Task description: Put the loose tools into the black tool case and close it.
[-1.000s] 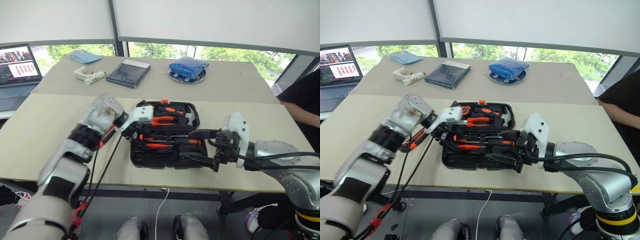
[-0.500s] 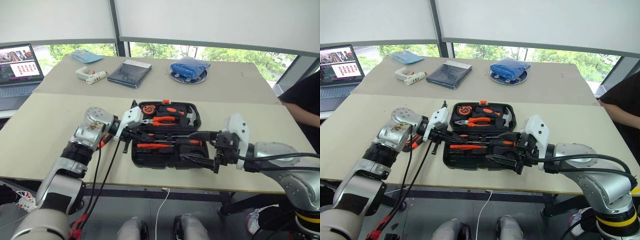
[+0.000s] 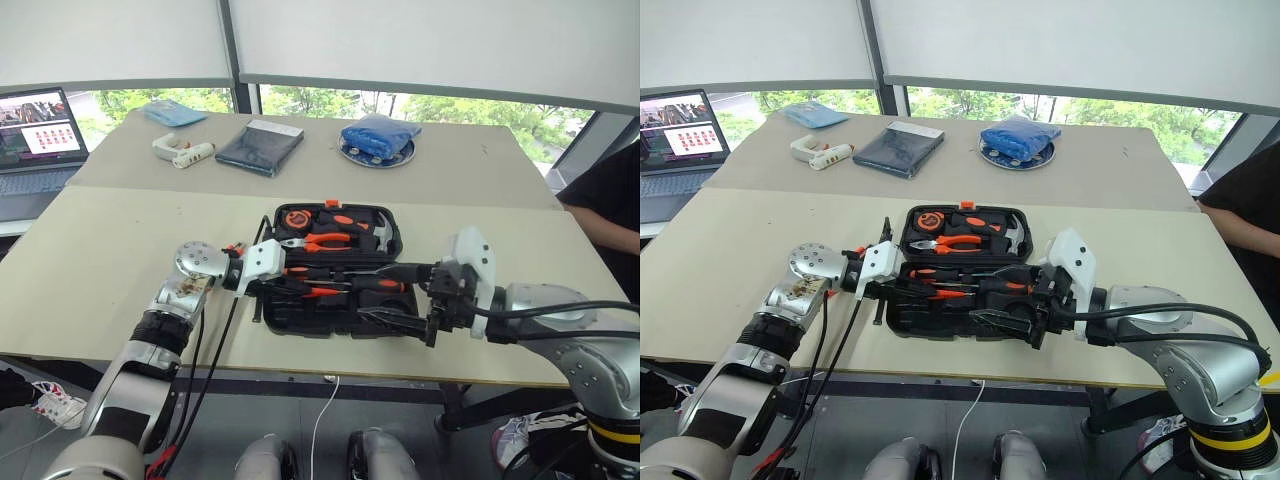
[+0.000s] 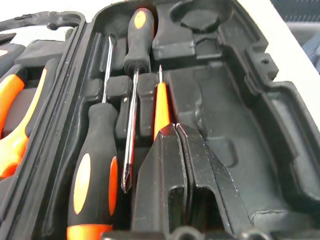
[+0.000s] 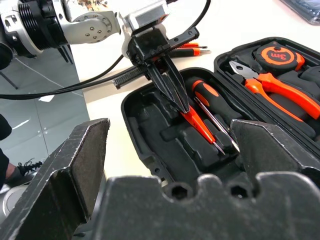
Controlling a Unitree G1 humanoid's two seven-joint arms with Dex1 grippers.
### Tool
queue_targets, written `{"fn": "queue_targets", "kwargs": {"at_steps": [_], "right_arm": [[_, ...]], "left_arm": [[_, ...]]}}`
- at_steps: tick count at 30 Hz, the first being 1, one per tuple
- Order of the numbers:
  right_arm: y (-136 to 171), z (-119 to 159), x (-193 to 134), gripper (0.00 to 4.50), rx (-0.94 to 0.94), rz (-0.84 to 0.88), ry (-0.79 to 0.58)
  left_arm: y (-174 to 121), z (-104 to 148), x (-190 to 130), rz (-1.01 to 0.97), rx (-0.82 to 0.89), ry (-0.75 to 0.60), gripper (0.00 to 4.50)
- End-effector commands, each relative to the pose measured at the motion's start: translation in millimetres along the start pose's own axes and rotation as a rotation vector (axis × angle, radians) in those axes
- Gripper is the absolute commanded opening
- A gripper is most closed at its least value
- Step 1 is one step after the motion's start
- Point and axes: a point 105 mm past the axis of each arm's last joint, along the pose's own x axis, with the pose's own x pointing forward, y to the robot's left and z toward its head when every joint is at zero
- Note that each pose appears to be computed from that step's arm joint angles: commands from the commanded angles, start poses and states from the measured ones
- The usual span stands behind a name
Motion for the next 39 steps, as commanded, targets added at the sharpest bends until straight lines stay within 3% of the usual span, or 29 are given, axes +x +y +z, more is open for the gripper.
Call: {"fn": "queue_targets", "kwargs": {"at_steps": [1, 9, 19, 24, 28, 31, 33, 34, 39], "right_arm": [[0.3, 7.6, 0.4, 4.5, -0.015, -0.002, -0.021], [-0.3, 9.4, 1.6, 4.5, 0.004, -0.005, -0.037], [-0.6, 9.8, 2.4, 4.5, 0.013, -0.006, -0.041], [-0.4, 10.2, 4.0, 4.5, 0.01, -0.005, -0.043], [0.1, 10.7, 5.1, 4.5, 0.005, 0.003, -0.042], [-0.4, 13.6, 5.9, 4.5, -0.025, 0.014, -0.041], [-0.2, 17.9, 6.9, 4.5, -0.05, 0.036, -0.045], [0.6, 19.7, 7.4, 4.5, -0.063, 0.05, -0.045], [1.9, 23.8, 10.1, 4.5, -0.081, 0.125, -0.046]], "left_arm": [[5.3, 0.0, 1.8, 0.021, 0.029, 0.013, 0.08], [5.9, -11.8, 4.1, 0.03, 0.025, 0.046, 0.08], [0.3, -9.0, 2.4, -0.008, -0.009, 0.032, 0.08], [-5.0, -29.7, 0.1, -0.001, -0.108, 0.103, 0.08], [-3.7, -26.7, -9.4, 0.018, -0.197, 0.082, 0.08], [6.9, -13.1, -31.8, 0.103, -0.265, 0.025, 0.77], [13.2, -2.0, -55.8, 0.19, -0.29, -0.012, 1.62], [13.4, 3.7, -71.1, 0.237, -0.304, -0.028, 1.83], [-7.4, 13.6, -144.6, 0.48, -0.408, -0.004, 3.68]]}}
